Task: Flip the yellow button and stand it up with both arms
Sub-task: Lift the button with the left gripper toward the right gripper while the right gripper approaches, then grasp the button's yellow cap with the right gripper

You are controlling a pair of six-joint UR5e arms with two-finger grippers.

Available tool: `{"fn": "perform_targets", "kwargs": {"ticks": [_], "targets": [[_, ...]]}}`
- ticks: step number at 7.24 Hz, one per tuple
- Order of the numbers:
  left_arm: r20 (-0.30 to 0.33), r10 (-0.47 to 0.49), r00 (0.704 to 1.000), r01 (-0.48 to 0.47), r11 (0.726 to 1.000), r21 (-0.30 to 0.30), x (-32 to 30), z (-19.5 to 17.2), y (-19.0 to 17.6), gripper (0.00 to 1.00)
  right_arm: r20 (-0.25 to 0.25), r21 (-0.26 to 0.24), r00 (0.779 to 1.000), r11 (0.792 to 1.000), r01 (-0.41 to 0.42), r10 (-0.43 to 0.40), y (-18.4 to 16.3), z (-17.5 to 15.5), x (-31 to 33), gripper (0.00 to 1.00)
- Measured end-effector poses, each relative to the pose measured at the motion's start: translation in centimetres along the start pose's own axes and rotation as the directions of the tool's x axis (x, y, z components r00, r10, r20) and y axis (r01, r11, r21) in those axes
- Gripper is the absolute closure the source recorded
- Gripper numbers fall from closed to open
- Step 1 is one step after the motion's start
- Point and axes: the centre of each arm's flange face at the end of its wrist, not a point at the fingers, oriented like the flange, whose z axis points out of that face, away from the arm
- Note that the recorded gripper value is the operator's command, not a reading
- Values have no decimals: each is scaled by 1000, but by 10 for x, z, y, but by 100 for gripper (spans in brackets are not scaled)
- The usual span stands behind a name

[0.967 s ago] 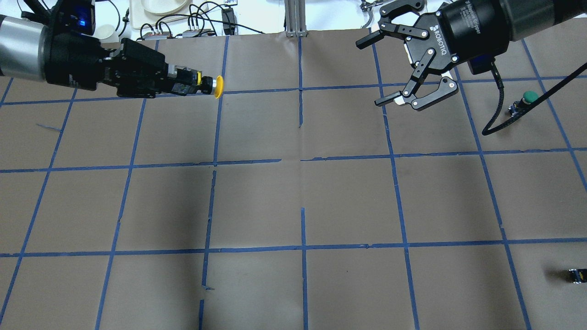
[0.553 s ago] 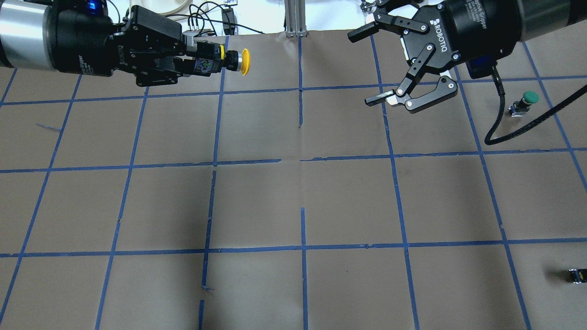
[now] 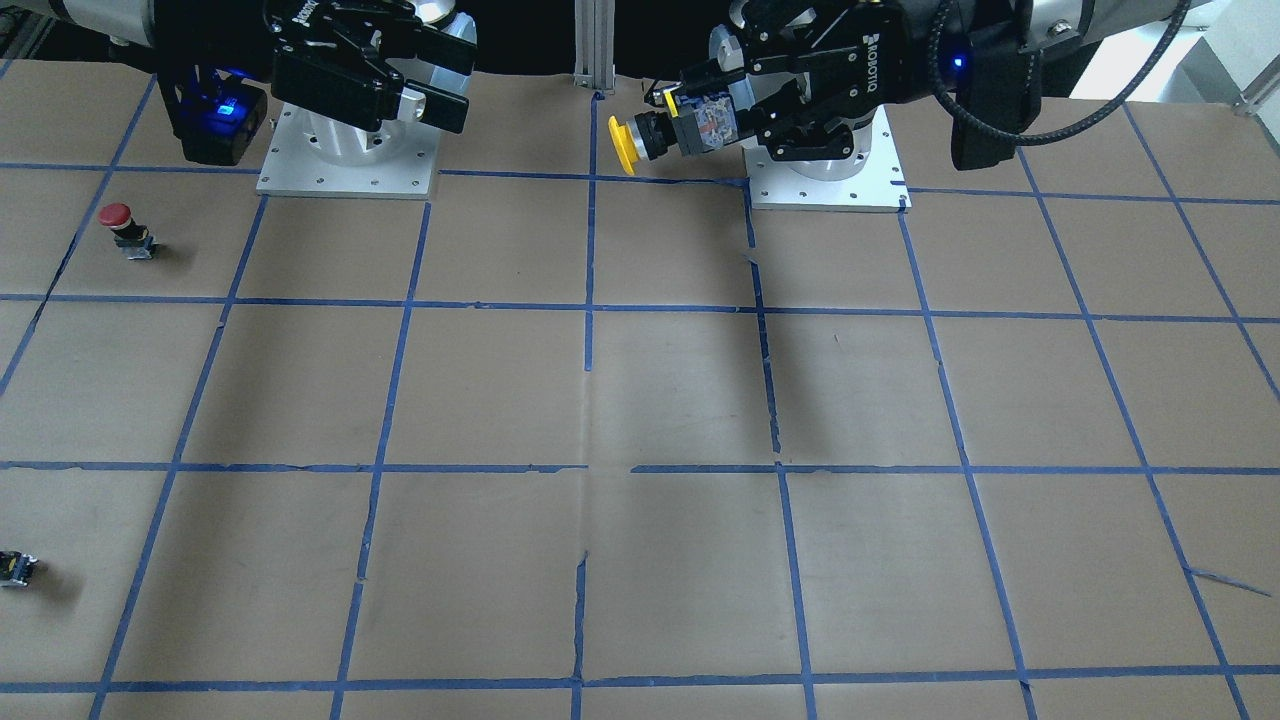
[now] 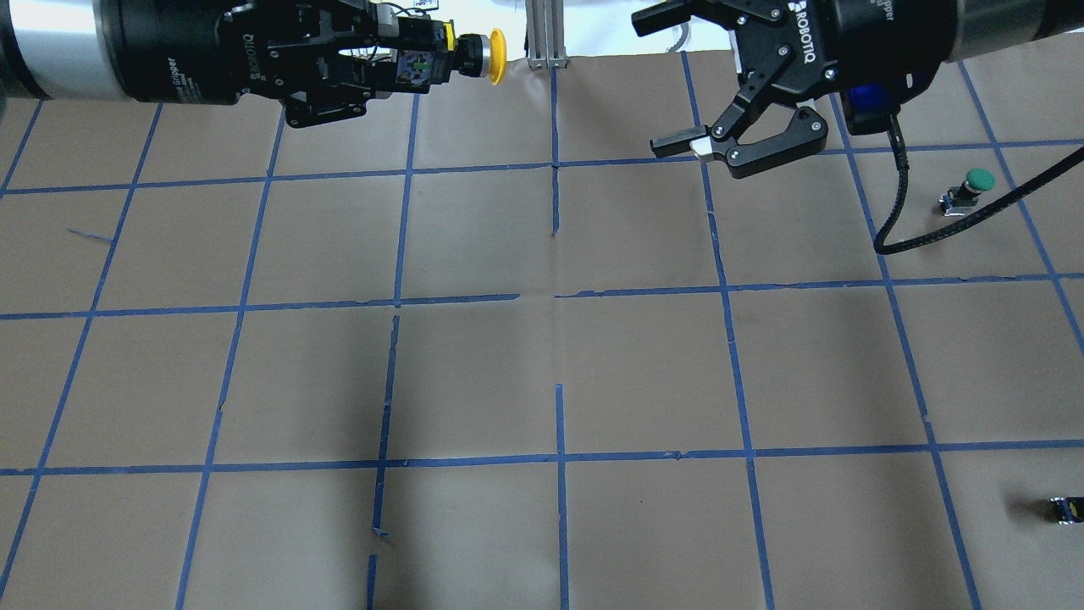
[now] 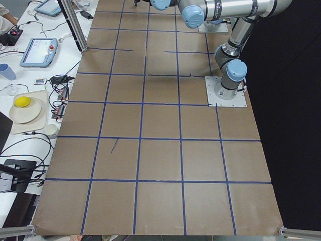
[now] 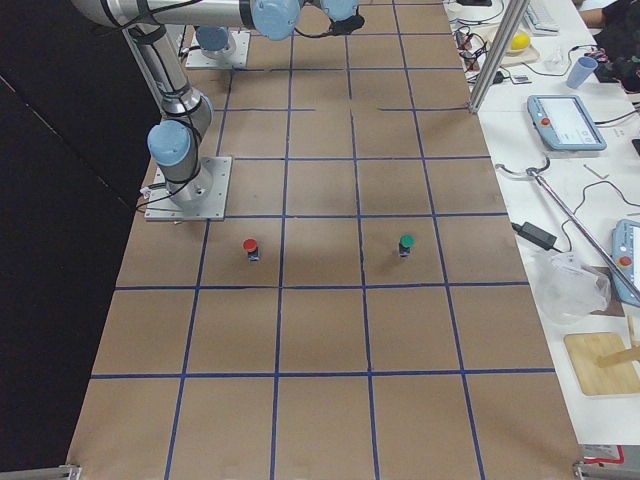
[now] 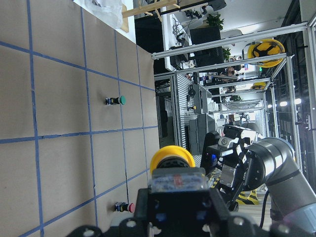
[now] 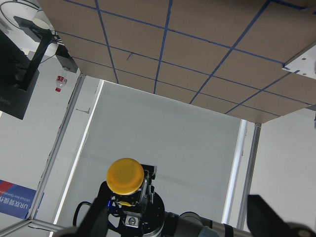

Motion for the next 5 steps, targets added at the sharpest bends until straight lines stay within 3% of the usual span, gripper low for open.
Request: {"fn": "perform_targets", "kwargs": {"ticks": [2,5], "targets": [[-64,-57,996,57,998,-8,6,8,5,98,34,-37,998,998,-42,43,-2,0,-8,0],[-147,-97,984,96,995,-16,2,14,9,98,21,-62,997,996,-66,68,-9,18,-19,1]]}}
